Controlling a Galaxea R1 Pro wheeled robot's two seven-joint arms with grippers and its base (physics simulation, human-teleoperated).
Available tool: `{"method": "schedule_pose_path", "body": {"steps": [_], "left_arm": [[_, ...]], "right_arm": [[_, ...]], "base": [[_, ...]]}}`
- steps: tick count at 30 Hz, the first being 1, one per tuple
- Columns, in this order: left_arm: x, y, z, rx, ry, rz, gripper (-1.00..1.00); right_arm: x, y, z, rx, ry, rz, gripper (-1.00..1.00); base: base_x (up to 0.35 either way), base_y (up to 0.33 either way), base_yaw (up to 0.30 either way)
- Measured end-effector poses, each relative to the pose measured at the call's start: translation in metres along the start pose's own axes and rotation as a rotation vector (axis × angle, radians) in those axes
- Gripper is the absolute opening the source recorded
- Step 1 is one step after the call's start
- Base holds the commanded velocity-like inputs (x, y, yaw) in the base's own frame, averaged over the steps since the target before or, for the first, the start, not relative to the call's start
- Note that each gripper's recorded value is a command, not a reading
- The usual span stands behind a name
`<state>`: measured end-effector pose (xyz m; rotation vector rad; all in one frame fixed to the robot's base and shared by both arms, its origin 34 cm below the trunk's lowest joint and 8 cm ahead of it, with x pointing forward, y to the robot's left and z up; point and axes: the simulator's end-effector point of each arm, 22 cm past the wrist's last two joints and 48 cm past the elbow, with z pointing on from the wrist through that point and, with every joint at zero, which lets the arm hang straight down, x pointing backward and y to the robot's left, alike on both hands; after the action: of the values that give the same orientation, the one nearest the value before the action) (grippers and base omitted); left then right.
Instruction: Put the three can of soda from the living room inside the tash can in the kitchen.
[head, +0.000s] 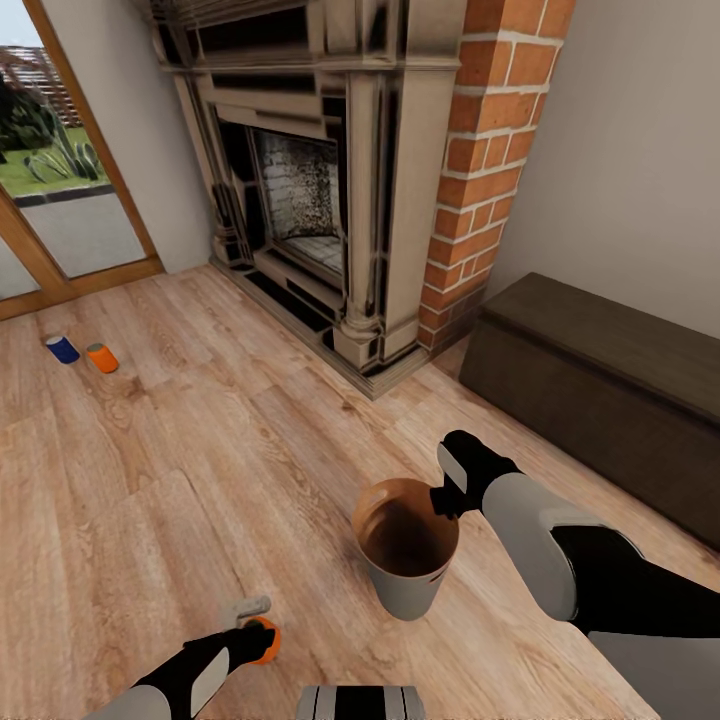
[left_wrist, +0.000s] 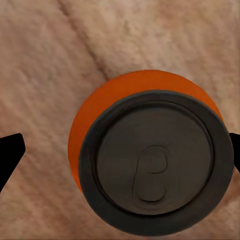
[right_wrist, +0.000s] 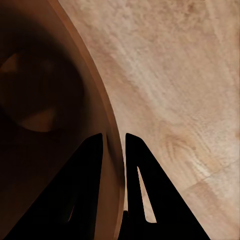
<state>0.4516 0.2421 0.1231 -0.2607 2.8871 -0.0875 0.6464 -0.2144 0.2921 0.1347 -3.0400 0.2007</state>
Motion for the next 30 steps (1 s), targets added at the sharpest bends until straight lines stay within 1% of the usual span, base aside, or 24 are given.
{"method": "schedule_pose_path", "body": {"steps": [22, 23, 26, 27, 30], "left_arm": [[-0.001, 0.000, 0.000, 0.000, -0.002, 0.000, 1.00], [-0.001, 0.000, 0.000, 0.000, -0.003, 0.000, -1.00], [-0.006, 0.000, 0.000, 0.000, -0.029, -0.002, -1.00], [-0.011, 0.001, 0.000, -0.001, -0.050, -0.001, -1.00], [-0.014, 0.001, 0.000, 0.002, -0.065, -0.001, -1.00]], "right_arm": [[0.000, 0.000, 0.000, 0.000, 0.000, 0.000, -1.00], [0.000, 0.000, 0.000, 0.000, 0.000, 0.000, -1.00], [0.000, 0.000, 0.000, -0.001, 0.000, 0.000, -1.00], [0.000, 0.001, 0.000, -0.002, 0.000, 0.000, -1.00], [0.000, 0.001, 0.000, -0.001, -0.001, -0.001, -1.00]], "base": [[0.000, 0.000, 0.000], [0.000, 0.000, 0.000], [0.000, 0.000, 0.000], [0.000, 0.000, 0.000], [0.000, 0.000, 0.000]]}}
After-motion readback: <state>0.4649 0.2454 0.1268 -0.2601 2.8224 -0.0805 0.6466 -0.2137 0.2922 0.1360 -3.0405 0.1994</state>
